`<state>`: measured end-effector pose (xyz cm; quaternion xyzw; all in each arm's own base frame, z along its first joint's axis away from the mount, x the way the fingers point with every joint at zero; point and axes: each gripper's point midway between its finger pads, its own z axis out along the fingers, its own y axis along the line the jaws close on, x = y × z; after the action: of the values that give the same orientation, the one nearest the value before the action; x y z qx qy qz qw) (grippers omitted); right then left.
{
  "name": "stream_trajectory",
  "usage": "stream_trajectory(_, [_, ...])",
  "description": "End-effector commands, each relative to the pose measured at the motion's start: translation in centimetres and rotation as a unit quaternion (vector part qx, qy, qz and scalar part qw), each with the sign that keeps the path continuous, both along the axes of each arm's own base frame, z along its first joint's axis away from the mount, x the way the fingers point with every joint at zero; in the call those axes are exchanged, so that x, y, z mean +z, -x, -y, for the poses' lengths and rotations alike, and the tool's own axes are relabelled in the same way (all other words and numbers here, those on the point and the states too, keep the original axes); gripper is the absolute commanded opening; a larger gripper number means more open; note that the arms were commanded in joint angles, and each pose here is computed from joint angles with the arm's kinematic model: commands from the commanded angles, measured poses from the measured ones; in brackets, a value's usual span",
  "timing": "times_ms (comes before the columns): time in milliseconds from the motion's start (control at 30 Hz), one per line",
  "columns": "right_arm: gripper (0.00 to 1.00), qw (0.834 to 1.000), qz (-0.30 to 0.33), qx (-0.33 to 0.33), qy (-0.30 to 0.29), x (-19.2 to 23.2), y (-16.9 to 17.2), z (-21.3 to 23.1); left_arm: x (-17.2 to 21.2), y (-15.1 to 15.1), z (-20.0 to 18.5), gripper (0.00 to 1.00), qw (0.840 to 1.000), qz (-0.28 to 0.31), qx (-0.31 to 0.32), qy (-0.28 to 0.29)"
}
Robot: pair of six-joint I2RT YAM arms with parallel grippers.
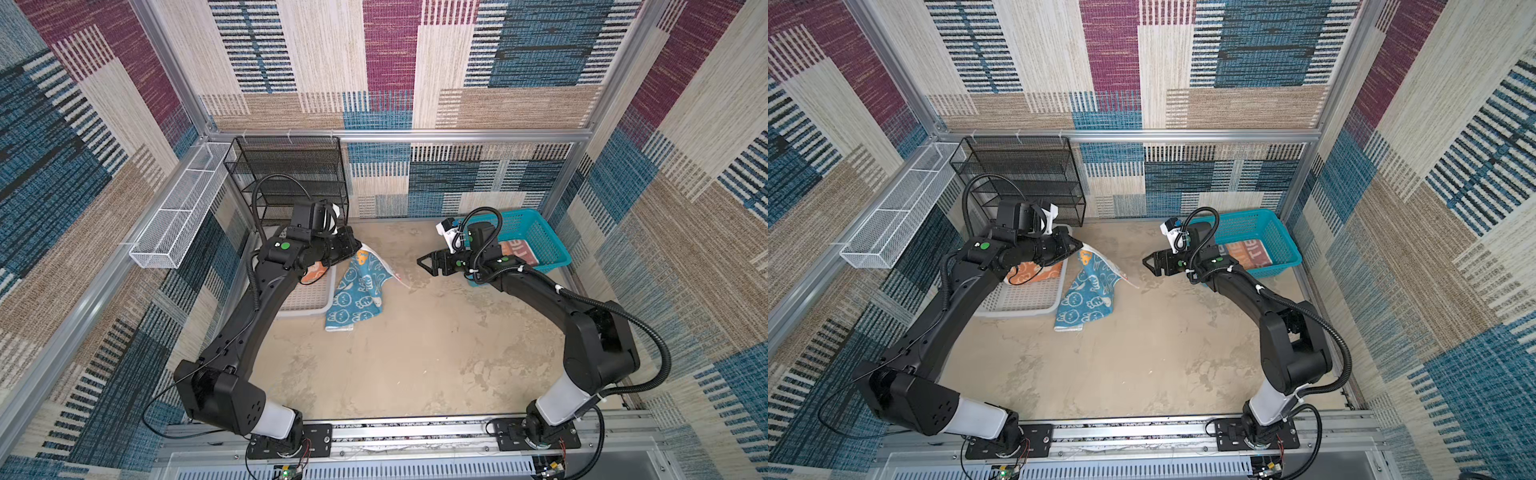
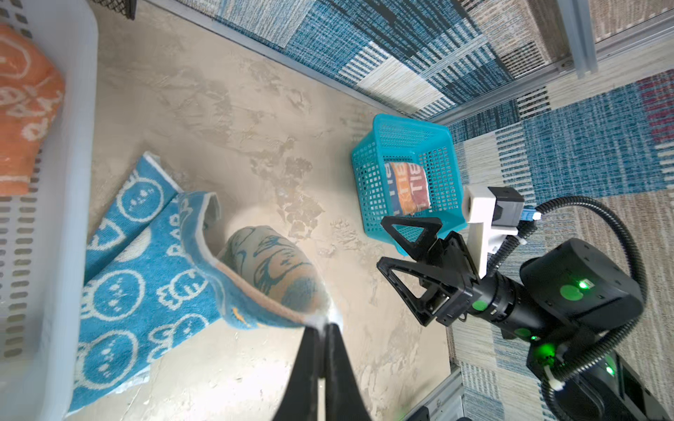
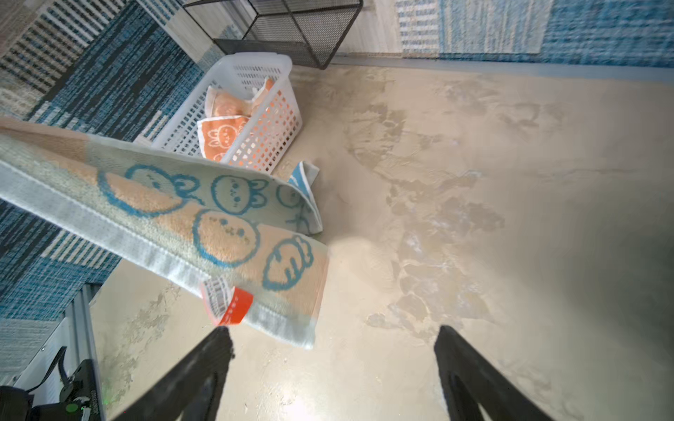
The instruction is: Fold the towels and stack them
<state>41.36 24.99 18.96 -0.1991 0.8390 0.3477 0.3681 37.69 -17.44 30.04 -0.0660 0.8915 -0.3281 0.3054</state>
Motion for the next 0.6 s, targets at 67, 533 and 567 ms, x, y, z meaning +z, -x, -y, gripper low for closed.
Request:
stream_trajectory(67, [0.95, 0.998, 0.031, 0.047, 0.007, -2.2, 0.8, -3.5, -3.2, 0.9, -1.2, 0.00, 1.000, -0.017, -0.001, -0.013])
stream_trajectory(533, [0.98, 0.993, 0.040, 0.061, 0.090, -10.7, 5.5, -8.4, -7.7, 1.3, -3.2, 0.00, 0.998, -0.060, 0.015, -0.029])
stream_trajectory(567, [0.97, 0.993, 0.042, 0.058, 0.095, -10.9, 5.7, -8.5, -7.7, 1.3, -3.3, 0.00, 0.998, -0.059, 0.016, -0.030])
